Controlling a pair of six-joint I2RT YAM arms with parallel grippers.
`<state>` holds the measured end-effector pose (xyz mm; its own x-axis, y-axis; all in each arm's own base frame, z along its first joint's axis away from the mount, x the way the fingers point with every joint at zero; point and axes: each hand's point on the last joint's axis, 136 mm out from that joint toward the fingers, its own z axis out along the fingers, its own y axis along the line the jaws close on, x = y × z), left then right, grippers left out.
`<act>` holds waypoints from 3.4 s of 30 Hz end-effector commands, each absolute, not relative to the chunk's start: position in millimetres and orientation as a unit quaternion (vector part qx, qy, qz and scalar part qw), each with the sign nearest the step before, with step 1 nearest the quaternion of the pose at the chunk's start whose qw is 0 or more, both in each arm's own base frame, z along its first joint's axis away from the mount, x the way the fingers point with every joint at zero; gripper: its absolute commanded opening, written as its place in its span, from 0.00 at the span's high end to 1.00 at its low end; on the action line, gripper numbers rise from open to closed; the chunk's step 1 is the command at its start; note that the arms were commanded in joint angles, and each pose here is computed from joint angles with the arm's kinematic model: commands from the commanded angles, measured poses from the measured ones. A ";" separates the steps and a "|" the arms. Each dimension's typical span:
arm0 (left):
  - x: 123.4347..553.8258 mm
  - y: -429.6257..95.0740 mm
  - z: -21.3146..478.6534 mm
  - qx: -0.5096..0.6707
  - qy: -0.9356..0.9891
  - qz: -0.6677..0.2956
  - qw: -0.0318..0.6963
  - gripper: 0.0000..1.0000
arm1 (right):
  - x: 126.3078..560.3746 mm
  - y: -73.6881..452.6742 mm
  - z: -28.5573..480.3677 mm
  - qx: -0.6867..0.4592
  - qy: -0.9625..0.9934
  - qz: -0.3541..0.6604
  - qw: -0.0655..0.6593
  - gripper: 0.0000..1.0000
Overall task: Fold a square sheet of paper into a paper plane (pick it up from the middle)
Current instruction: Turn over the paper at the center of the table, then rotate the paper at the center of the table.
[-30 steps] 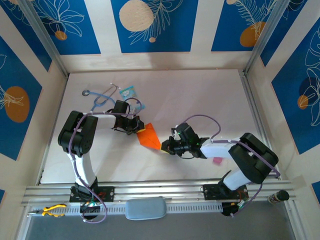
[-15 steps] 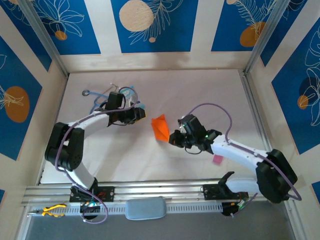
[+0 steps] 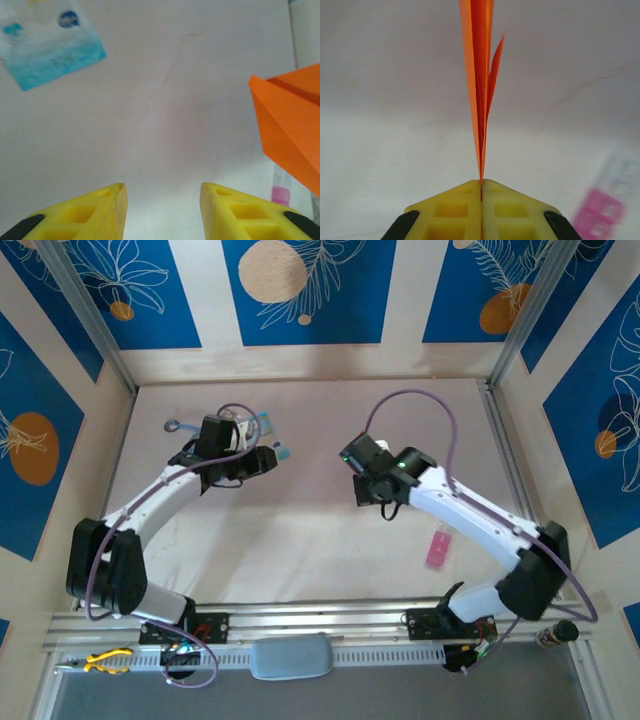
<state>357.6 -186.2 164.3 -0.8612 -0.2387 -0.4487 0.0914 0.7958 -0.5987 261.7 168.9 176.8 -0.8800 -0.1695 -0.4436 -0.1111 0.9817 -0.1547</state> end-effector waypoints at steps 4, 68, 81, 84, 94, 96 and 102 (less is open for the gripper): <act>358.2 -147.2 166.7 -0.076 0.923 -0.238 0.291 0.56 | 261.5 166.6 160.1 -0.220 0.916 -0.262 0.209 0.94; 342.8 -231.1 104.9 -0.057 0.879 -0.461 0.107 0.87 | 225.9 297.4 -5.6 0.127 0.961 0.246 0.010 0.88; 329.0 -278.0 69.1 -0.029 0.885 -0.463 0.038 0.89 | 220.5 317.7 -7.7 0.259 0.919 0.297 0.019 0.89; 326.3 -280.5 58.1 -0.029 0.891 -0.453 0.032 0.89 | 221.4 321.6 -3.4 0.252 0.919 0.304 0.019 0.89; 316.9 -271.8 20.8 -0.030 0.911 -0.412 0.007 0.92 | 229.7 328.2 34.5 0.167 0.933 0.311 0.063 0.82; 314.6 -268.7 17.8 -0.024 0.915 -0.402 0.006 0.93 | 233.0 312.9 40.7 0.168 0.941 0.283 0.081 0.79; 304.9 -260.6 8.6 -0.011 0.925 -0.380 -0.002 0.94 | 245.1 262.0 44.0 0.192 0.942 0.258 0.094 0.67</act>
<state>315.3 -269.7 20.2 -0.9991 -0.0432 -0.0030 -0.0262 0.6580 -0.7525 244.7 295.0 51.0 -0.9149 0.4006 -0.0506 0.2970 0.7525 0.5879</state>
